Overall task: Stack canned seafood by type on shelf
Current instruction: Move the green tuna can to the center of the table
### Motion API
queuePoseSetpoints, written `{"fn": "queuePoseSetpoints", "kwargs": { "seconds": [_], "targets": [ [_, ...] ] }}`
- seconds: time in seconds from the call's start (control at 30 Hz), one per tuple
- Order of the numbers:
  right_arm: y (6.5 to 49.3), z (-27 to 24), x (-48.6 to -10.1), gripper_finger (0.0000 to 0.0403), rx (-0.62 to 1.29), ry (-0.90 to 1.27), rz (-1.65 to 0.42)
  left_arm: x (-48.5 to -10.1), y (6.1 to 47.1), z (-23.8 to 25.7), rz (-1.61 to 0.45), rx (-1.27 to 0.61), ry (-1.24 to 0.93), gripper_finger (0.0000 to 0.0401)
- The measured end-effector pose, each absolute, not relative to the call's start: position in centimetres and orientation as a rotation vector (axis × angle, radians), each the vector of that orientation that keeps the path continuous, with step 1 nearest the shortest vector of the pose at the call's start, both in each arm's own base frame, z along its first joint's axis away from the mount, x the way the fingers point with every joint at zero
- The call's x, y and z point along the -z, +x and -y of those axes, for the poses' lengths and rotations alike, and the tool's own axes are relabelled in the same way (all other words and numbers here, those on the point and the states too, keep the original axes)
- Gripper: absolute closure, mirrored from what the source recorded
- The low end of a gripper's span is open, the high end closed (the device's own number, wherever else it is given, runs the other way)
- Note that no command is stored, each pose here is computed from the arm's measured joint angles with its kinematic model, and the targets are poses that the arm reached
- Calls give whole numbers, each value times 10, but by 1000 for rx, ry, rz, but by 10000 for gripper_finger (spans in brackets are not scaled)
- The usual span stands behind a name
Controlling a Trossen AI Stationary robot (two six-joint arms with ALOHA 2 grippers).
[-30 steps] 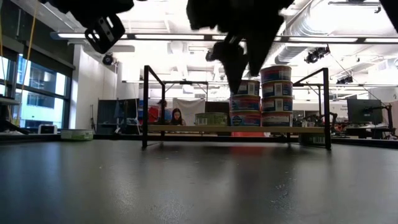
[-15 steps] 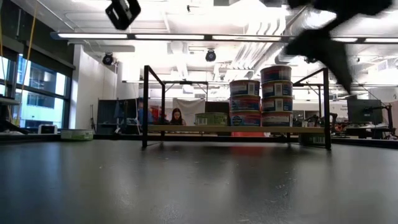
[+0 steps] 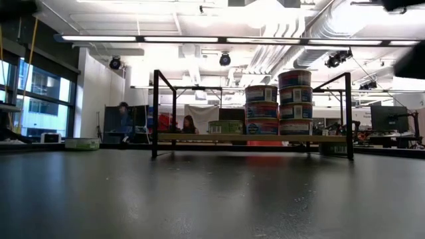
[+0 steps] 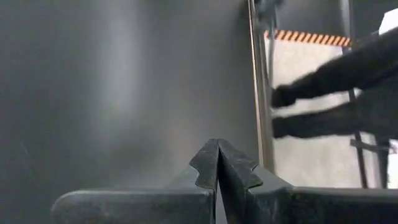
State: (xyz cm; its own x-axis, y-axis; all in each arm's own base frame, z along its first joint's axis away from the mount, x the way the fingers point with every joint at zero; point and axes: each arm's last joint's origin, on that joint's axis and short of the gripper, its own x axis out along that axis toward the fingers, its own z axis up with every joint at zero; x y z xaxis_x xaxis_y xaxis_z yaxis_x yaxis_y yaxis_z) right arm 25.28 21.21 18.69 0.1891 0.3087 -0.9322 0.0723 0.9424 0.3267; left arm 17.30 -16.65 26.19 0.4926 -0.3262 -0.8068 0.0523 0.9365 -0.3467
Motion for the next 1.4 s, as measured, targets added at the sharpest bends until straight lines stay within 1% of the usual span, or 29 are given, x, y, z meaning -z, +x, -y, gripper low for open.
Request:
{"fn": "queuePoseSetpoints", "kwargs": {
  "seconds": [0.1,0.17,0.27,0.33,0.43,0.6,0.7,0.83,0.87,1.0,1.1,1.17,1.3,1.4],
  "targets": [
    [266,-210,-191,91,-107,354,-1229,-261,151,184,-1056,212,-336,401],
    [272,-207,-194,91,-82,354,-1181,-258,136,192,-1082,194,-333,401],
    [278,-202,-197,94,-68,346,-1148,-249,115,201,-1174,143,-313,401],
    [280,-200,-198,104,-72,327,-1146,-244,105,207,-1214,120,-303,401],
    [278,-198,-197,133,-37,285,-1143,-234,95,214,-1280,88,-266,401],
    [263,-200,-186,211,-23,194,-1219,-215,92,223,-1390,-5,-263,401],
    [250,-201,-183,277,-40,166,-1266,-205,93,228,-1414,-58,-258,401],
    [228,-193,-191,379,-38,234,-1276,-190,95,234,-1522,-96,-244,401],
    [221,-189,-194,390,-26,265,-1271,-187,96,235,-1545,-103,-249,401],
    [192,-170,-209,387,61,409,-1187,-180,100,237,-1558,-133,-253,401],
    [173,-159,-219,400,126,512,-1086,-175,104,237,-1561,-177,-265,401],
    [164,-155,-227,398,147,569,-1003,-172,108,236,-1566,-197,-273,401],
    [155,-151,-237,401,147,615,-868,-166,125,231,-1574,-207,-258,401],
    [158,-151,-240,402,161,627,-798,-163,146,225,-1483,-212,-239,401]
  ]
}}
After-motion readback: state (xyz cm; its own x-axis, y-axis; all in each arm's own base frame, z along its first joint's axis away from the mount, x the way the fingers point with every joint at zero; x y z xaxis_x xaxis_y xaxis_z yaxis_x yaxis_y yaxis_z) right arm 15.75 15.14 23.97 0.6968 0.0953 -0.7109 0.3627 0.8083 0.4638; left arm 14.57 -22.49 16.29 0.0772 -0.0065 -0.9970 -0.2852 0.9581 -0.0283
